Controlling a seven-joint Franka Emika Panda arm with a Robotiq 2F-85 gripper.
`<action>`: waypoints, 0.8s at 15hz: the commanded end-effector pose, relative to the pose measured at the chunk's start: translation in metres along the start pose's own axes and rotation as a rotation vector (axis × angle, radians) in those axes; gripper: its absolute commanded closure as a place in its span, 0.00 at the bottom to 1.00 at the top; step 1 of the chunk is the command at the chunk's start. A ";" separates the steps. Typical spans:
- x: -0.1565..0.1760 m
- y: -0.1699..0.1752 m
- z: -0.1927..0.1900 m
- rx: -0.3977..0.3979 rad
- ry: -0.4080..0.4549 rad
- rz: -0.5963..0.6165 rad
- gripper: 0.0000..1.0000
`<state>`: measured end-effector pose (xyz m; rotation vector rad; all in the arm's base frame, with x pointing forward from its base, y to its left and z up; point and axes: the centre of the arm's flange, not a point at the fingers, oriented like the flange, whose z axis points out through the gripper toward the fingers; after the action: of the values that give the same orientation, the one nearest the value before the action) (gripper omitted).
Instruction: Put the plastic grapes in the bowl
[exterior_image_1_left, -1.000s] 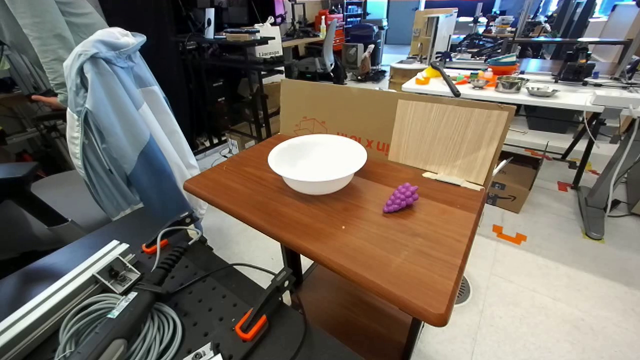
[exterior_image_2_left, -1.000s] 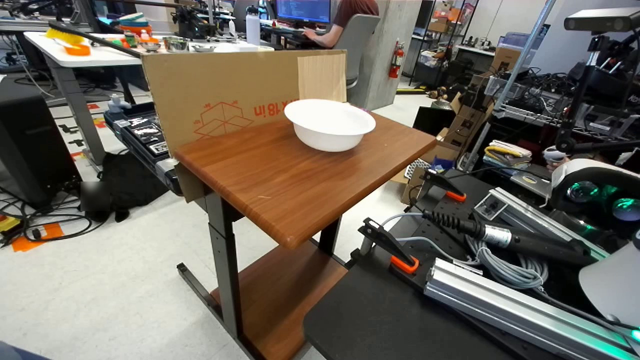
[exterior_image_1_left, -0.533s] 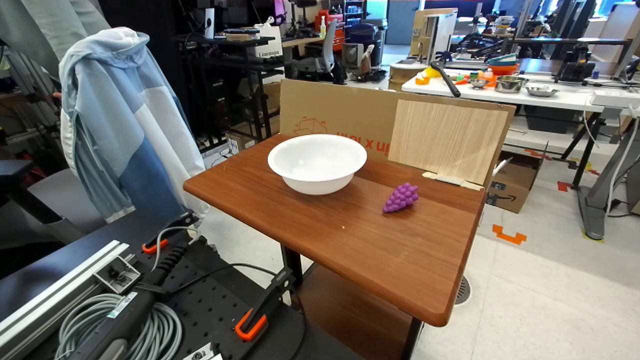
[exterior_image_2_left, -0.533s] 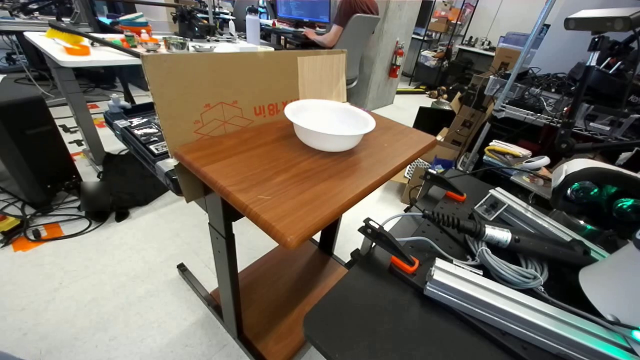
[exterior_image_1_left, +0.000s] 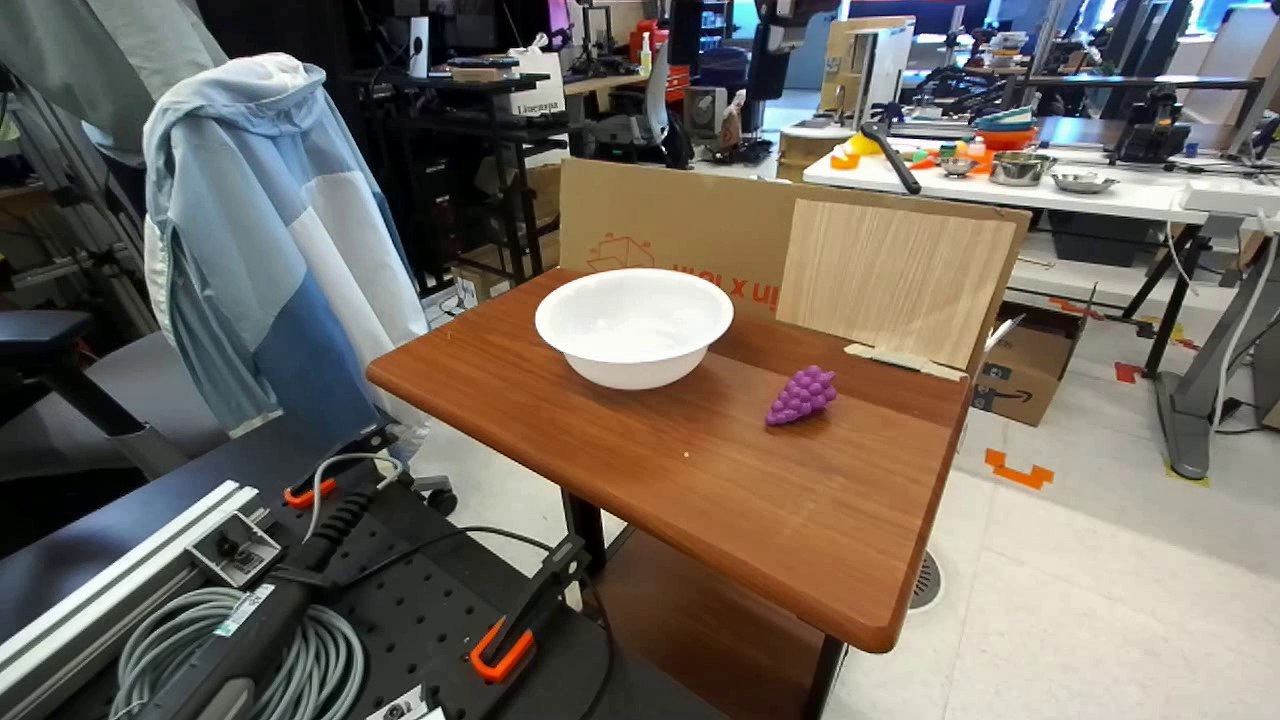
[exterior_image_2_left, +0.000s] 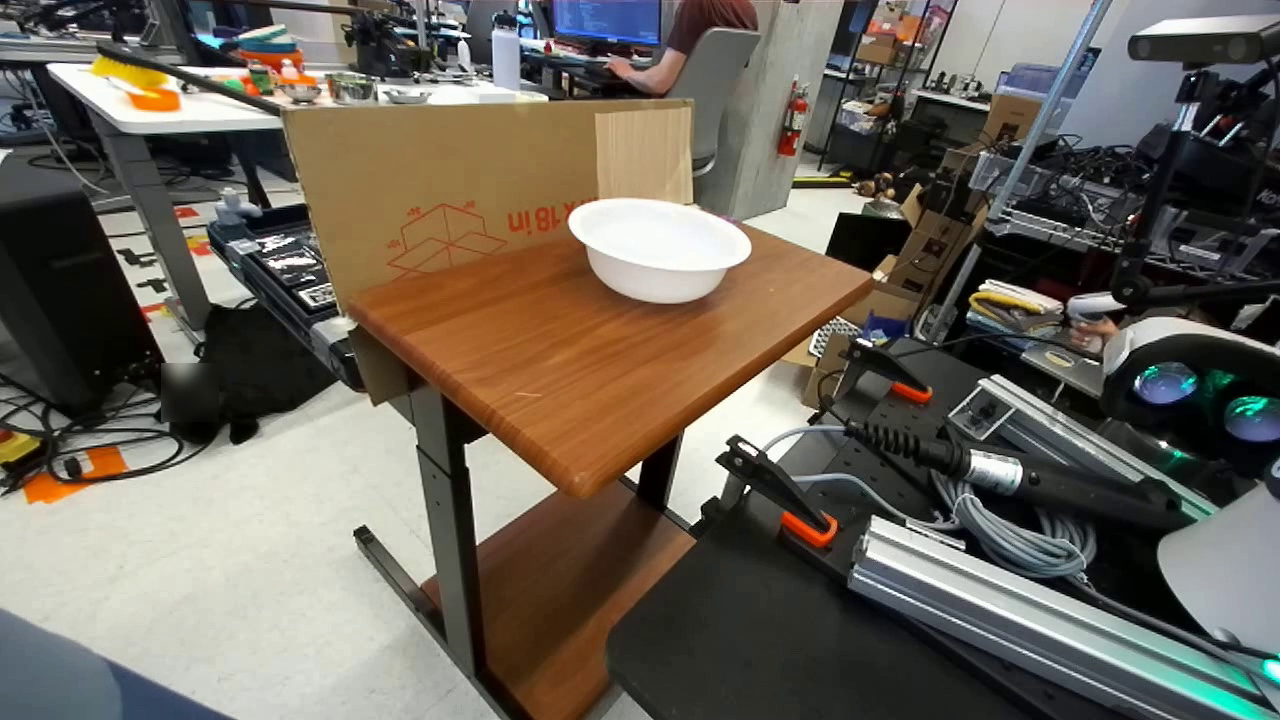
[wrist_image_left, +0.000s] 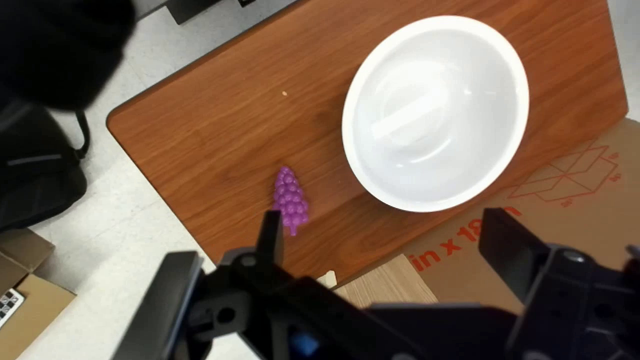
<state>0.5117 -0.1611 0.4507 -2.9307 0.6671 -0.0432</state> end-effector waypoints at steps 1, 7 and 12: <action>-0.009 -0.037 -0.031 0.044 0.065 -0.056 0.00; -0.009 -0.116 -0.038 0.046 0.086 -0.135 0.00; 0.018 -0.052 0.010 0.029 0.023 0.025 0.00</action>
<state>0.5410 -0.0879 0.4710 -2.9310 0.5821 -0.1105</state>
